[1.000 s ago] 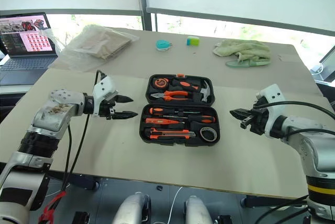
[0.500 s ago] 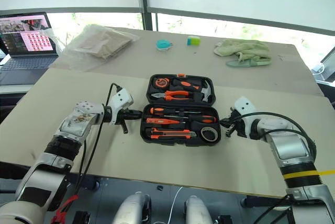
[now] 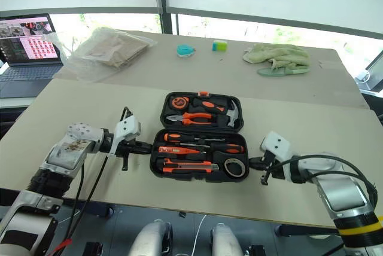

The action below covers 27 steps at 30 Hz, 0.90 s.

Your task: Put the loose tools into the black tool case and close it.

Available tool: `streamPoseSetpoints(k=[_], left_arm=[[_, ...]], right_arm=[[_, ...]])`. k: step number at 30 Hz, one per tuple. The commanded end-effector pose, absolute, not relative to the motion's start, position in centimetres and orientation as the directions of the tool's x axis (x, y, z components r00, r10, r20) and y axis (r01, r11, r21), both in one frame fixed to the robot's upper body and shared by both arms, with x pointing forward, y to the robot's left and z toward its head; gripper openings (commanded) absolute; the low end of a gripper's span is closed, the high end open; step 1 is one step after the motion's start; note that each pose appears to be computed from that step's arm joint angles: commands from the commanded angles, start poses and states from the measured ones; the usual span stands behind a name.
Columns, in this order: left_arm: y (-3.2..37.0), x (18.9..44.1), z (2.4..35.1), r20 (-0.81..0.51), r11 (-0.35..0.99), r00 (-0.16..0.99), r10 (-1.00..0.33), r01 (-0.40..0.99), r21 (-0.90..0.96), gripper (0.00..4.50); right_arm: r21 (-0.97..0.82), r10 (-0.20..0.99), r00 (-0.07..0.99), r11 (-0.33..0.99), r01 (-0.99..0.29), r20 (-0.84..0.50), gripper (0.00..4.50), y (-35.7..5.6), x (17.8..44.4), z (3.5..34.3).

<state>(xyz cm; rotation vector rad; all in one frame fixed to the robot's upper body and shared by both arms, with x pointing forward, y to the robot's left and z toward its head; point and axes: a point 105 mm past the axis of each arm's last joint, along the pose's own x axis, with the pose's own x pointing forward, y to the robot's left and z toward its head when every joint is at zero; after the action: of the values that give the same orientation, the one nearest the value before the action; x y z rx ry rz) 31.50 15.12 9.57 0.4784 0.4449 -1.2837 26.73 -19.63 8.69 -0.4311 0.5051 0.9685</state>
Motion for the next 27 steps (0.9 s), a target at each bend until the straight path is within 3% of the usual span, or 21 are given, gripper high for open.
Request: streamPoseSetpoints(k=[1,8,12,14,18,23,25,27], left_arm=[[14.3,29.8,9.3,-0.568,0.115,0.157,-0.808,0.987,0.11,0.09],[17.5,30.3,8.3,-0.62,0.217,0.266,-0.738,0.964,0.154,0.09],[19.9,31.8,8.8,-0.633,0.376,0.353,-0.689,0.921,0.104,0.09],[20.4,32.9,9.4,-0.618,0.463,0.388,-0.684,0.885,0.043,0.59],[19.9,35.4,12.3,-0.514,0.59,0.436,-0.739,0.787,-0.181,1.76],[17.3,37.2,14.4,-0.459,0.59,0.41,-0.788,0.714,-0.377,3.74],[16.2,37.9,14.8,-0.439,0.585,0.408,-0.801,0.692,-0.424,4.35],[14.9,38.8,15.0,-0.431,0.595,0.423,-0.797,0.673,-0.439,4.35]], right_arm=[[-0.123,0.722,0.437,0.445,-0.887,-0.536,0.0,-18.1,25.1,9.9],[-0.119,0.691,0.459,0.481,-0.869,-0.559,0.0,-18.9,23.8,9.3],[-0.178,0.587,0.566,0.586,-0.79,-0.579,0.0,-22.0,25.8,9.6],[-0.179,0.553,0.613,0.643,-0.745,-0.564,0.0,-23.2,26.9,10.4],[-0.064,0.571,0.656,0.729,-0.682,-0.494,1.15,-23.9,28.9,13.2],[0.113,0.591,0.694,0.789,-0.605,-0.412,3.01,-22.8,32.3,15.0],[0.18,0.597,0.694,0.795,-0.58,-0.402,3.56,-22.2,33.3,15.1],[0.23,0.6,0.691,0.797,-0.558,-0.402,3.56,-21.6,34.5,14.9]])
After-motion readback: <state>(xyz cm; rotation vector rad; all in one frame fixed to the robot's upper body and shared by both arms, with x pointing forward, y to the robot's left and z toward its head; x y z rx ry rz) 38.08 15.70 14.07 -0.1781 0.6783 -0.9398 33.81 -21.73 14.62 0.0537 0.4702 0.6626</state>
